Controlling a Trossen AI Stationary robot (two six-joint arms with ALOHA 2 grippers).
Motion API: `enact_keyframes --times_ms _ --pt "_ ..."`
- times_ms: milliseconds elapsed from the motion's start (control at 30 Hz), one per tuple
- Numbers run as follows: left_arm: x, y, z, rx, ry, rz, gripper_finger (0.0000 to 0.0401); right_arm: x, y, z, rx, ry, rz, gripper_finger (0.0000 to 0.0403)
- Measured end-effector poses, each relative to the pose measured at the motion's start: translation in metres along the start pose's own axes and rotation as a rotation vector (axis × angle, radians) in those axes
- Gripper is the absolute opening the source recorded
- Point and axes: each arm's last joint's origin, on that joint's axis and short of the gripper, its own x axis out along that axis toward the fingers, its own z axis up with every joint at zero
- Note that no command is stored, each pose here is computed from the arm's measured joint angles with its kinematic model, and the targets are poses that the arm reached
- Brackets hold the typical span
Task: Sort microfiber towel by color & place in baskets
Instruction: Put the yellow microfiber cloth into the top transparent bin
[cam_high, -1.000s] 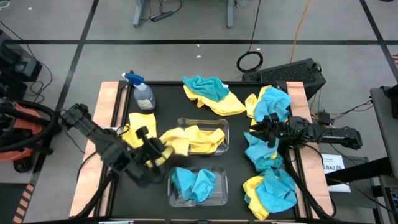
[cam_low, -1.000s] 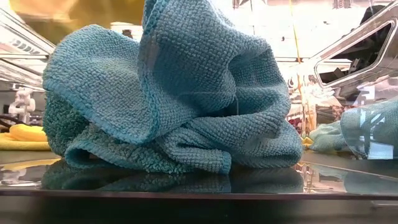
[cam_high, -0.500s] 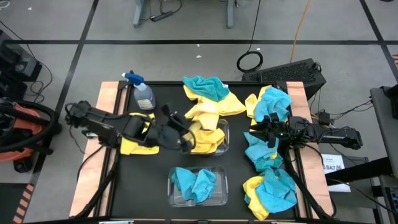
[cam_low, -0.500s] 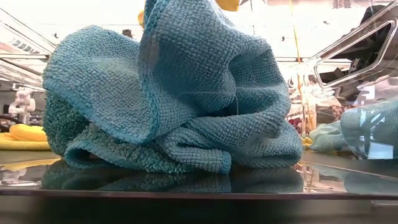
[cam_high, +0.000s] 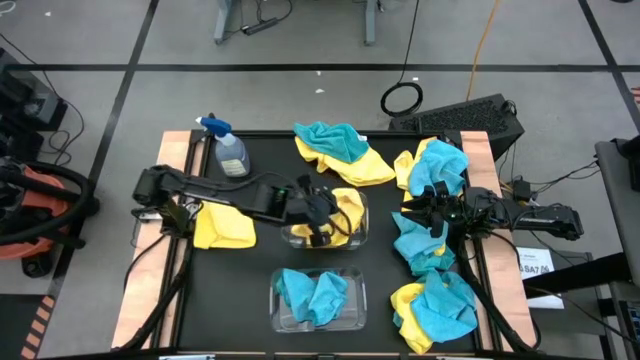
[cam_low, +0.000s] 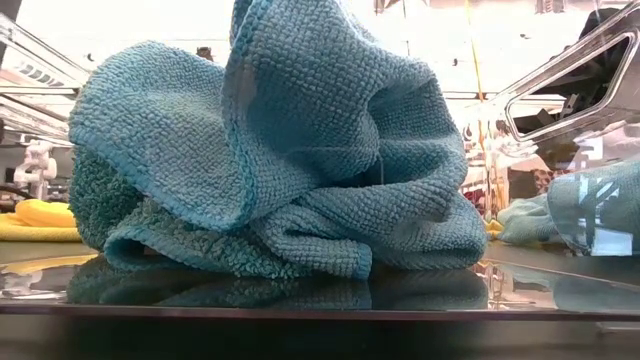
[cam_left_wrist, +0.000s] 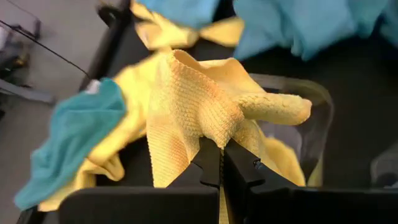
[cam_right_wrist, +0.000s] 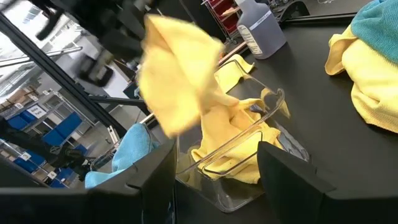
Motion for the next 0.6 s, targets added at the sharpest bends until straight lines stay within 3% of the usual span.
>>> enact_keyframes --times_ms 300,600 --pt "0.066 -0.008 -0.029 0.015 0.253 -0.095 0.0004 0.000 0.000 0.000 0.000 0.000 0.001 0.0215" --pt "0.105 -0.012 -0.055 0.007 0.446 -0.189 0.0006 0.000 0.000 0.000 0.000 0.000 0.000 0.0215"
